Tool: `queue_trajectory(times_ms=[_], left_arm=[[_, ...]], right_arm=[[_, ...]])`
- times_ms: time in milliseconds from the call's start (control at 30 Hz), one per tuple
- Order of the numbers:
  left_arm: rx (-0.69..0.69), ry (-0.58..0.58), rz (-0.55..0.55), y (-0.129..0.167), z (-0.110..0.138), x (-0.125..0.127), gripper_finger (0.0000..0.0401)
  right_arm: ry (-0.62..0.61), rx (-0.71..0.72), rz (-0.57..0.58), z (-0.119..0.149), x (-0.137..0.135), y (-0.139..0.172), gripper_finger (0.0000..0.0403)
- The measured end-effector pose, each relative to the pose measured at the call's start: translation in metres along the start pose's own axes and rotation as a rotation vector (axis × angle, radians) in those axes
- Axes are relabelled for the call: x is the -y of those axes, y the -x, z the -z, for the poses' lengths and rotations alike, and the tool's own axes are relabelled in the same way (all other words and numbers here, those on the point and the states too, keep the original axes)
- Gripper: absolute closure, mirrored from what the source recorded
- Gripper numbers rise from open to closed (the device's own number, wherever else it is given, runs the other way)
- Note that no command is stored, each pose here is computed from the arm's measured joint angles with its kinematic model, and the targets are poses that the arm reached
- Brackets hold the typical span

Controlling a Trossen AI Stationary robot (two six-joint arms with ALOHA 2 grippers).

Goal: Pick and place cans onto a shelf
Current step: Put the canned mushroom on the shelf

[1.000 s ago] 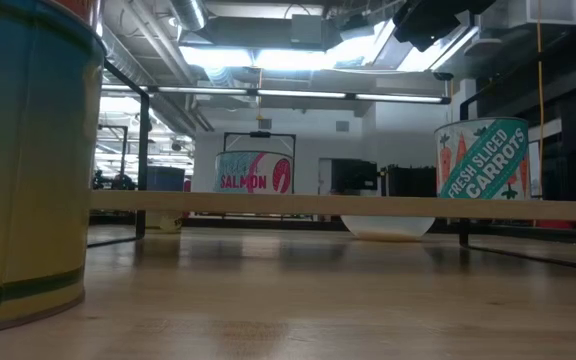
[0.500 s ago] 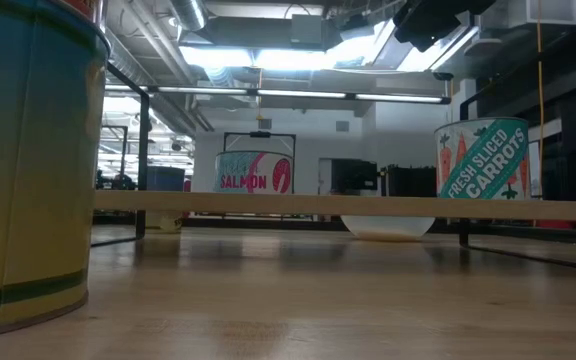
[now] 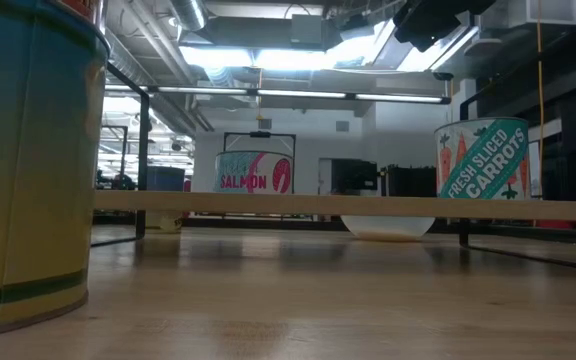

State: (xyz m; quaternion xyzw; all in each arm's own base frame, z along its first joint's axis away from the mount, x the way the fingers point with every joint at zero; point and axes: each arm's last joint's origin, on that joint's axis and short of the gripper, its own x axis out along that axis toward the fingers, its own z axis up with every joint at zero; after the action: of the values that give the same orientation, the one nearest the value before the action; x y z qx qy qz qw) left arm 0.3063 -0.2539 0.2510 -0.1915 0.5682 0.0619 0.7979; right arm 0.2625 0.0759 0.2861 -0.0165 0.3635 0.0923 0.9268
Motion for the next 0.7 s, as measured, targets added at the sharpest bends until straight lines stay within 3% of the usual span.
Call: queue_trajectory(times_ms=[100,467,700], left_arm=[[-0.007,0.000,0.004,0.000,0.000,0.000,0.0395],[-0.015,-0.005,0.002,0.005,0.001,-0.001,0.0397],[-0.001,-0.011,-0.010,0.029,-0.006,0.004,0.0399]], right_arm=[[0.000,0.000,0.000,0.000,0.000,0.000,0.0307],[0.000,0.000,0.000,0.000,0.000,0.000,0.0307],[0.000,0.003,0.000,0.000,0.000,0.000,0.0307]])
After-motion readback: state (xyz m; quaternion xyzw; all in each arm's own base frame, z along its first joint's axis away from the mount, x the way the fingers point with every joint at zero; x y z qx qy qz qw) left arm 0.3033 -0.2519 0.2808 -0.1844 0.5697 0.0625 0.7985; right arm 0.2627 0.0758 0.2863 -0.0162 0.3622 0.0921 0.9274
